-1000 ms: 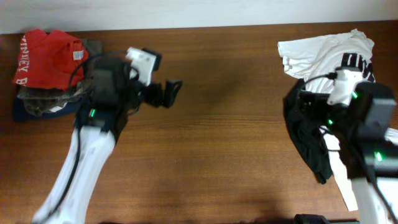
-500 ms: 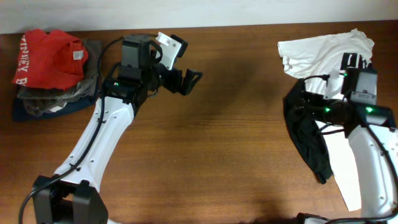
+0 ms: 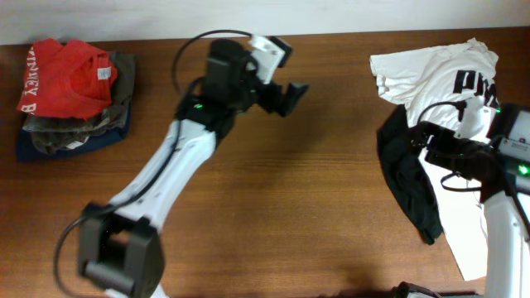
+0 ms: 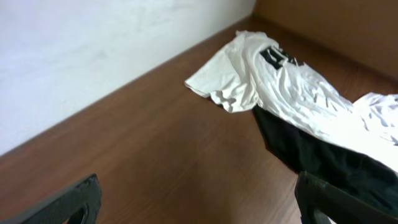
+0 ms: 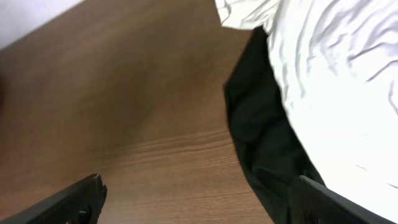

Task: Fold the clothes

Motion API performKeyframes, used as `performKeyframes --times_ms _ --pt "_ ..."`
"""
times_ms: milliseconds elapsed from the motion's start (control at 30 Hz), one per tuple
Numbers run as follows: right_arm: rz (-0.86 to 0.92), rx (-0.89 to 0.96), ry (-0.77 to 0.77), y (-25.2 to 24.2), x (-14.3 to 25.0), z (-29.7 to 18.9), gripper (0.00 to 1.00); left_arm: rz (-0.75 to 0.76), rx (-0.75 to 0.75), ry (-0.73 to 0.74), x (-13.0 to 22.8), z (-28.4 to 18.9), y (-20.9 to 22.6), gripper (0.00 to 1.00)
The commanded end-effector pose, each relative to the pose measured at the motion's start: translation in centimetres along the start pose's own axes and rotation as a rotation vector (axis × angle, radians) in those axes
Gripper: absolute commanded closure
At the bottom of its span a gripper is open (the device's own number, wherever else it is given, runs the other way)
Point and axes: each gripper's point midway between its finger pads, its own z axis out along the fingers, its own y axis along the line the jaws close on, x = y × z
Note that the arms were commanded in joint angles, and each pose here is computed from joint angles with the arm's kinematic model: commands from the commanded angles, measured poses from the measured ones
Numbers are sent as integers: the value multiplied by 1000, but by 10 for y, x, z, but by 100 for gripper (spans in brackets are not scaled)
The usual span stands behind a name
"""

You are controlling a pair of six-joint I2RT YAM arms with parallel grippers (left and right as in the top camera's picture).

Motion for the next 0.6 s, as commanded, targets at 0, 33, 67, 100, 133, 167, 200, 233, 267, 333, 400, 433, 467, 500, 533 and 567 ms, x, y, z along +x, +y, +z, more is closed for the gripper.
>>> performKeyframes --times_ms 0,33,67,100,133,167,200,233,267,333,400,433,467,500,533,567 --pt "1 -6 -62 2 -9 -21 1 -1 17 23 4 39 -2 1" --pt "3 -2 -68 1 -9 -23 1 -1 30 33 4 49 -5 1" --pt "5 0 -71 1 -8 -25 1 -2 38 44 5 58 -6 1" --pt "5 4 -73 0 -8 -27 1 -5 50 66 4 68 -10 1" --pt "8 9 -73 -1 -8 -27 1 -9 58 81 4 74 -12 1" --pt "12 17 -71 -3 -7 -28 1 -12 67 100 1 79 -16 1" --pt "16 34 -67 -6 -5 -29 1 -8 74 117 -1 83 -18 1" --pt "20 52 -62 -9 -4 -29 1 1 81 132 -6 85 -22 1" --pt "25 80 -55 -14 -2 -29 1 15 87 145 -12 85 -25 1" --pt "57 155 -35 -26 4 -32 1 25 81 159 -24 81 -29 1" --pt "167 303 -20 -49 11 -42 1 36 66 161 -40 75 -33 1" --pt "234 381 -22 -62 15 -49 1 42 54 160 -48 70 -34 1" --pt "284 435 -28 -71 18 -55 1 42 45 163 -51 68 -33 1" --pt "334 478 -36 -81 20 -60 1 43 37 166 -55 64 -34 1" --pt "374 502 -43 -88 22 -64 1 42 34 174 -57 60 -35 1" --pt "418 522 -50 -96 24 -67 1 38 36 184 -56 58 -36 1"
